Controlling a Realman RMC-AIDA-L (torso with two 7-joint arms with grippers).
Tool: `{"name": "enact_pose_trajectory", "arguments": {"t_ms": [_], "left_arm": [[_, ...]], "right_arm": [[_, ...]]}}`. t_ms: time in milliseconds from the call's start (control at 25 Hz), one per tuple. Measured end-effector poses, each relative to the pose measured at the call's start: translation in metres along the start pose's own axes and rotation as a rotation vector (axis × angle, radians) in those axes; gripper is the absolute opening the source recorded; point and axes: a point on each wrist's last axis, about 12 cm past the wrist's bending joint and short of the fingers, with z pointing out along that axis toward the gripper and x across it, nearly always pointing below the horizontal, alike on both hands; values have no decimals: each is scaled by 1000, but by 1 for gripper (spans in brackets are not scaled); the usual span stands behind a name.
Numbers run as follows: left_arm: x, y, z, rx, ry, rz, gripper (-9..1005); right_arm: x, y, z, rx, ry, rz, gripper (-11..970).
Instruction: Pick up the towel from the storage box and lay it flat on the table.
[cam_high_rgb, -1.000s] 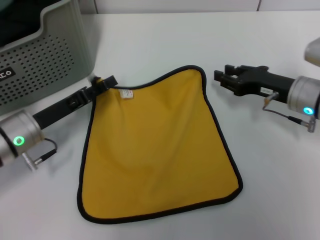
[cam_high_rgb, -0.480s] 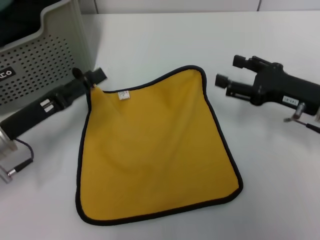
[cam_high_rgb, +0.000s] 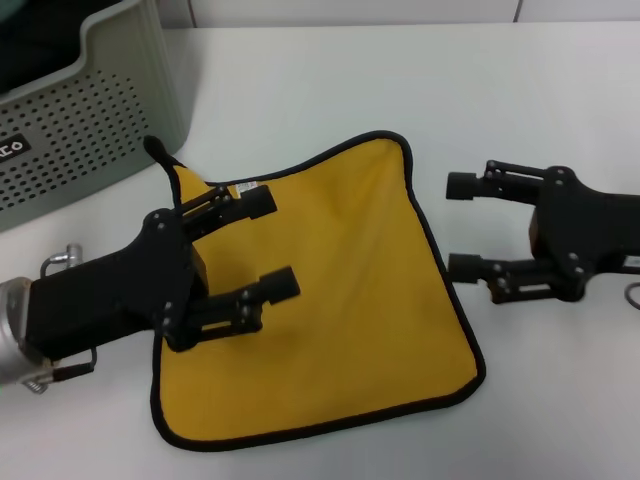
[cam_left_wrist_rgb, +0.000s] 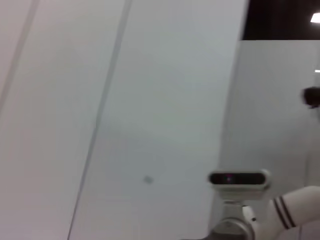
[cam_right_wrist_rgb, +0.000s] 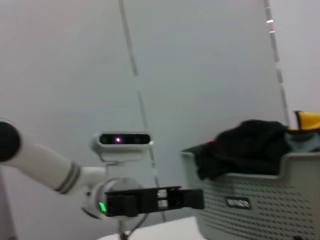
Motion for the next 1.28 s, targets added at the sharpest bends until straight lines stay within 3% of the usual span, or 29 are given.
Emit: {"name": "enact_pose_trajectory", "arguments": {"t_ms": [240,480,1280], "left_arm": [[-3,-1,0,-1,-31,56,816],[-6,1,0,-34,-72,102,797],[-6,1,1,-29,-80,97,787]], "right_arm": [[-5,6,-6,-12,-12,-38,859],[-4,1,-4,21,8,-35,859],[2,3,3,-4,58,-32,859]]}}
